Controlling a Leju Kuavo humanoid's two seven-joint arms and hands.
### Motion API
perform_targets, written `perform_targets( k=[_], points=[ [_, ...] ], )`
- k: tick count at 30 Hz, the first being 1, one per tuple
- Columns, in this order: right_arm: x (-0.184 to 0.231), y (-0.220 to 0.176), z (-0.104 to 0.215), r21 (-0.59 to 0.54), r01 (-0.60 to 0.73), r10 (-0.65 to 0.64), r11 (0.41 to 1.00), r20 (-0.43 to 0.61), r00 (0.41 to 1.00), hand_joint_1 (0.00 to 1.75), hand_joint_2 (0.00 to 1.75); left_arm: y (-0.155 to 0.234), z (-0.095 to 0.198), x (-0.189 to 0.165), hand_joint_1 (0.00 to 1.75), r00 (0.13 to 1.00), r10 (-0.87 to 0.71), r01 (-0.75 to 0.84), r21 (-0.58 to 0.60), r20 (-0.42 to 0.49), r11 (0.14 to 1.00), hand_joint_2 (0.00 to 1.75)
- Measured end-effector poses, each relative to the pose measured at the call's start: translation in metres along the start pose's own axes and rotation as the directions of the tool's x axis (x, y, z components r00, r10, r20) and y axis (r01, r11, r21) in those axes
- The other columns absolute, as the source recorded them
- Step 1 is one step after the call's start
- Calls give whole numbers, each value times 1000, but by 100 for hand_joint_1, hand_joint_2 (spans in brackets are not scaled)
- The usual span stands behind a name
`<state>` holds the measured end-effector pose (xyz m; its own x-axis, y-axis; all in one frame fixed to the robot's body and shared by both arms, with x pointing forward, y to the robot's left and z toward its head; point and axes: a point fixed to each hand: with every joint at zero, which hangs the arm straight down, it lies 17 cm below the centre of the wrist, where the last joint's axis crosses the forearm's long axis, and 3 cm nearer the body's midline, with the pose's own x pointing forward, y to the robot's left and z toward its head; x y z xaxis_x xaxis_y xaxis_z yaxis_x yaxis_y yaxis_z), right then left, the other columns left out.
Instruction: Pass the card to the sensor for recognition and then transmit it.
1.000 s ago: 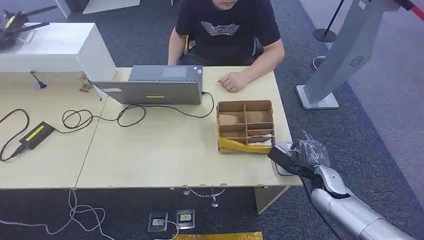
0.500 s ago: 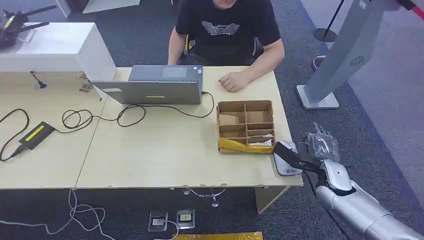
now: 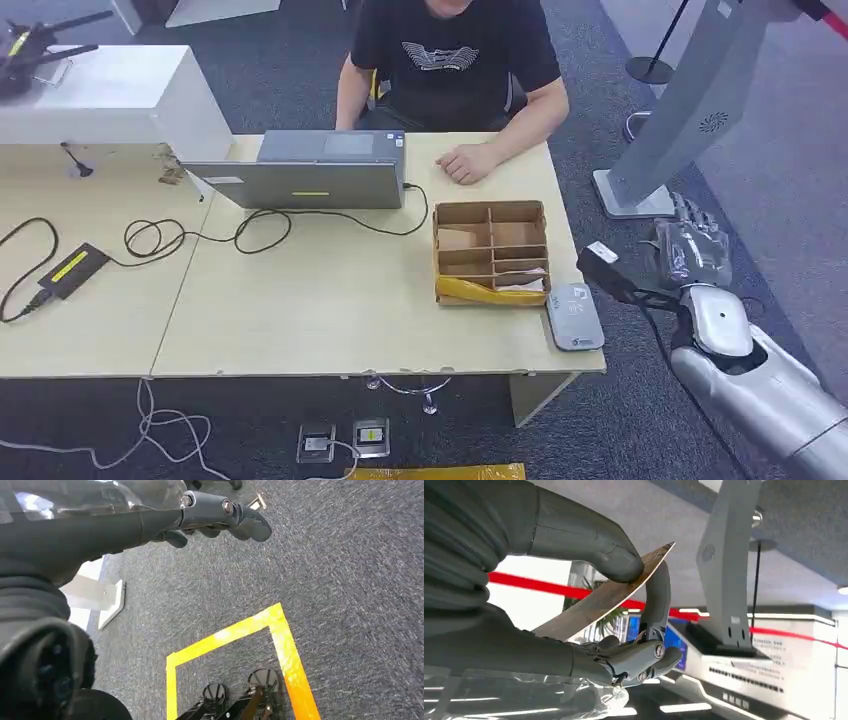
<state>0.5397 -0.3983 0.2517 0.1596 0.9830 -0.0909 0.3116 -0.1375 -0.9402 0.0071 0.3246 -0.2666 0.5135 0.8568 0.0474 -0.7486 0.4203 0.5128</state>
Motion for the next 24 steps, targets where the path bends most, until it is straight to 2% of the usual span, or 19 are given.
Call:
perform_targets(
  k=[8,16,24],
  points=[
    [29,-54,-17,-105,-49,57,993,74,996,175,175,-1,0,5,0,1000,-14,14,-2,23,1000,0],
    [124,-94,-22,-173,93,-49,981,244,968,175,175,-8,2,8,0,998,-40,41,-34,45,999,0],
    [171,-101,-17,-168,165,-105,972,320,942,175,175,-9,2,9,0,998,-47,49,-37,50,998,0]
  ],
)
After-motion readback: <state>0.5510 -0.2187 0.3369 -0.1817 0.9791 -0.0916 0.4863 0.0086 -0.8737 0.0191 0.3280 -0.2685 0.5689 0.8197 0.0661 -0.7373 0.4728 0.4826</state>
